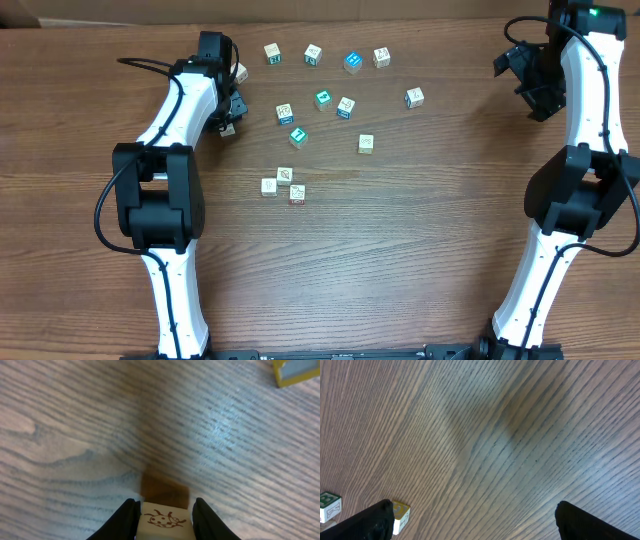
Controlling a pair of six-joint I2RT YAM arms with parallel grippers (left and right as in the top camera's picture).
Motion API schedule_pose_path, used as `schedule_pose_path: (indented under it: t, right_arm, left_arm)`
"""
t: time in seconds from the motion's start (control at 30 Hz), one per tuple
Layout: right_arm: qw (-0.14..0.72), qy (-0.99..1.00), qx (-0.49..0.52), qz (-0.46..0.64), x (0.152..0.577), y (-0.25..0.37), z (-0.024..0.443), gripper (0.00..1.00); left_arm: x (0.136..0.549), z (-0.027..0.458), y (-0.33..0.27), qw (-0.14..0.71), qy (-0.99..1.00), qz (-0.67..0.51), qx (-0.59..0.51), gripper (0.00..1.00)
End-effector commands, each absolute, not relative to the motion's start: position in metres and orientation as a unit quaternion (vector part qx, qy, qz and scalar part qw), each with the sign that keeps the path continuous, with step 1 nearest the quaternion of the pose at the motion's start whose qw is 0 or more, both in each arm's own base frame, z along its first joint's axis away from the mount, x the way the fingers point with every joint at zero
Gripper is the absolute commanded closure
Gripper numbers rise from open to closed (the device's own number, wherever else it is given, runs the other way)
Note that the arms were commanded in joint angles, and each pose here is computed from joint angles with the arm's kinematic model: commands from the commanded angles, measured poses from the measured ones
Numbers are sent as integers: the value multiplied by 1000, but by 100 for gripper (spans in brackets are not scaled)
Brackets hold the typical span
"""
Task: Form a circle
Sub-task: 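Lift the ladybug M block with the left gripper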
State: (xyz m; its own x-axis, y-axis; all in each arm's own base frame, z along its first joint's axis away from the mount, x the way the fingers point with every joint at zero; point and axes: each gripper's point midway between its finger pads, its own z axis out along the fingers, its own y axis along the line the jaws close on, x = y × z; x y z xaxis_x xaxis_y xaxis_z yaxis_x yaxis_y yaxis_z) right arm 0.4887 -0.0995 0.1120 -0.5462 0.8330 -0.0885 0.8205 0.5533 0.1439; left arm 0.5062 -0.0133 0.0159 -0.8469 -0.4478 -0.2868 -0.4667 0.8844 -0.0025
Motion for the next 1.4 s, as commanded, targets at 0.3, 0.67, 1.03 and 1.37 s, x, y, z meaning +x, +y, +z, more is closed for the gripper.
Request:
schedule_pose_path:
  t: [0.3, 0.67, 1.03, 1.37]
  right_arm:
    - [96, 877, 469, 48, 491, -101, 130, 0]
    - [96, 877, 469, 48, 491, -101, 130, 0]
    - [96, 877, 469, 48, 491, -101, 130, 0]
    - [96, 877, 469, 48, 491, -101, 130, 0]
  left_arm:
    - [481, 1, -23, 78, 980, 23, -180, 71]
    - [488, 2, -23, 90, 984, 25, -152, 51]
    - [489, 2, -24, 92, 987, 23, -129, 53]
    - [483, 1, -25, 79, 990, 23, -112, 60]
